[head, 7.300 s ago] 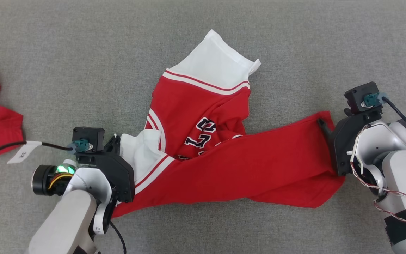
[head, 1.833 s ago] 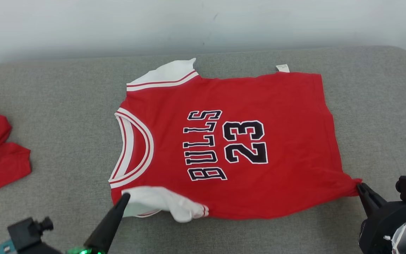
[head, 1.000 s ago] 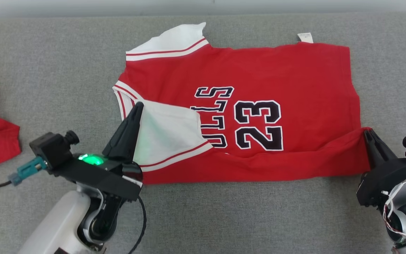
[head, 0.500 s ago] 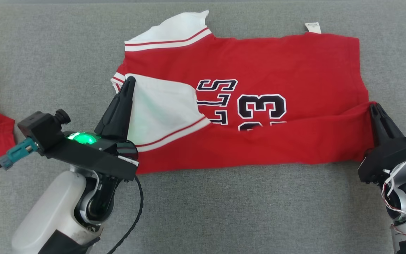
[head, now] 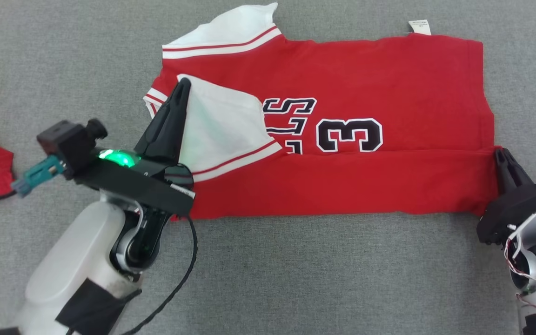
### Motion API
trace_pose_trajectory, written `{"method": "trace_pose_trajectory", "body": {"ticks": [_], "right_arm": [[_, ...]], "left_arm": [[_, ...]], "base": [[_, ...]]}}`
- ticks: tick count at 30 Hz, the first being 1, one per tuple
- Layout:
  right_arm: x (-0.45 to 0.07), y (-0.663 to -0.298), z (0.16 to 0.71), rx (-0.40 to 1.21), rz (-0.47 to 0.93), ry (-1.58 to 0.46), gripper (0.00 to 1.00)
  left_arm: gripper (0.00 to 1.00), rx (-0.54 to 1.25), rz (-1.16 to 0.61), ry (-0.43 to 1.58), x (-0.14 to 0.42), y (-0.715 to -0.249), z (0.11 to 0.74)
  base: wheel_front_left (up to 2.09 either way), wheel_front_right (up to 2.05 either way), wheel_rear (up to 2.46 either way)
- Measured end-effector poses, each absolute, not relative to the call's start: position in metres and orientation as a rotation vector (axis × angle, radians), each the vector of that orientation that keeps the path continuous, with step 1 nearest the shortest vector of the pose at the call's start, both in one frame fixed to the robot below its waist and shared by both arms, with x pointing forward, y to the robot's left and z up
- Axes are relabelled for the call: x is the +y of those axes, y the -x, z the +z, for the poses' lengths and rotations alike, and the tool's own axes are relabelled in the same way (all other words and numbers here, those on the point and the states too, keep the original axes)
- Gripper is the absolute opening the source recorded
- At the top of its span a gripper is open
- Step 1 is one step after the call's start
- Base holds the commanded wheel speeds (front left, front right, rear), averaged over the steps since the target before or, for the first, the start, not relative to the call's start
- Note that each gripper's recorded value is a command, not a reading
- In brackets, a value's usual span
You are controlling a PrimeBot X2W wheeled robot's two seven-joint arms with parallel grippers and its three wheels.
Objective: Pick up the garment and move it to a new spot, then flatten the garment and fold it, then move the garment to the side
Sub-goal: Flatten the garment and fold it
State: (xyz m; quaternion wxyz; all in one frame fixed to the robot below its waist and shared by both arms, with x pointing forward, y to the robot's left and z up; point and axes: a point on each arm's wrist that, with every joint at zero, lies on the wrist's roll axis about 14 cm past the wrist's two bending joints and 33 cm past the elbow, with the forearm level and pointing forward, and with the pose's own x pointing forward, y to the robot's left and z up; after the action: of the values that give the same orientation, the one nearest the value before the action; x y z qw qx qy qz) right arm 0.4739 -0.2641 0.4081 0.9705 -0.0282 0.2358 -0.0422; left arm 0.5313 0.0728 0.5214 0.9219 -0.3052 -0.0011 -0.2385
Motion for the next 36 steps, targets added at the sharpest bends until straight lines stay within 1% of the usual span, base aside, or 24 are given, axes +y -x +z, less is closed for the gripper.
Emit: {"method": "trace_pose_trajectory", "body": {"ticks": [9,10,11,12,13,14,20,27,32,36], "right_arm": [[-0.262,-0.479,0.407,0.471,-0.091,0.051,0.00],[-0.262,-0.479,0.406,0.468,-0.092,0.048,0.93],[-0.262,-0.478,0.403,0.477,-0.092,0.046,0.93],[-0.261,-0.476,0.400,0.490,-0.091,0.043,1.00],[-0.260,-0.475,0.399,0.494,-0.090,0.040,1.00],[-0.260,-0.475,0.399,0.493,-0.089,0.039,1.00],[-0.268,-0.466,0.411,0.467,-0.115,0.009,1.00],[-0.282,-0.435,0.425,0.484,-0.158,-0.002,1.00],[-0.282,-0.419,0.440,0.481,-0.167,-0.011,1.00],[-0.277,-0.412,0.444,0.483,-0.166,-0.028,1.00]], "left_arm": [[0.00,0.033,-0.508,0.571,0.063,-0.545,0.512],[0.00,0.036,-0.504,0.566,0.064,-0.546,0.510],[0.00,0.044,-0.500,0.557,0.064,-0.547,0.507],[0.83,0.059,-0.493,0.542,0.065,-0.547,0.501],[0.83,0.068,-0.486,0.523,0.067,-0.547,0.497],[1.00,0.072,-0.477,0.504,0.069,-0.548,0.495],[1.00,0.058,-0.412,0.341,0.093,-0.545,0.494],[1.00,0.121,-0.353,0.192,0.120,-0.504,0.471],[1.00,0.235,-0.314,0.126,0.136,-0.471,0.447],[1.00,0.322,-0.296,0.143,0.137,-0.458,0.433]], "base": [[0.00,0.00,0.00],[0.00,0.00,0.00],[0.00,0.00,0.00],[0.00,0.00,0.00],[0.00,0.00,0.00],[0.00,0.00,0.00],[0.00,0.00,0.00],[0.00,0.00,0.00],[0.00,0.00,0.00],[0.00,0.00,0.00]]}}
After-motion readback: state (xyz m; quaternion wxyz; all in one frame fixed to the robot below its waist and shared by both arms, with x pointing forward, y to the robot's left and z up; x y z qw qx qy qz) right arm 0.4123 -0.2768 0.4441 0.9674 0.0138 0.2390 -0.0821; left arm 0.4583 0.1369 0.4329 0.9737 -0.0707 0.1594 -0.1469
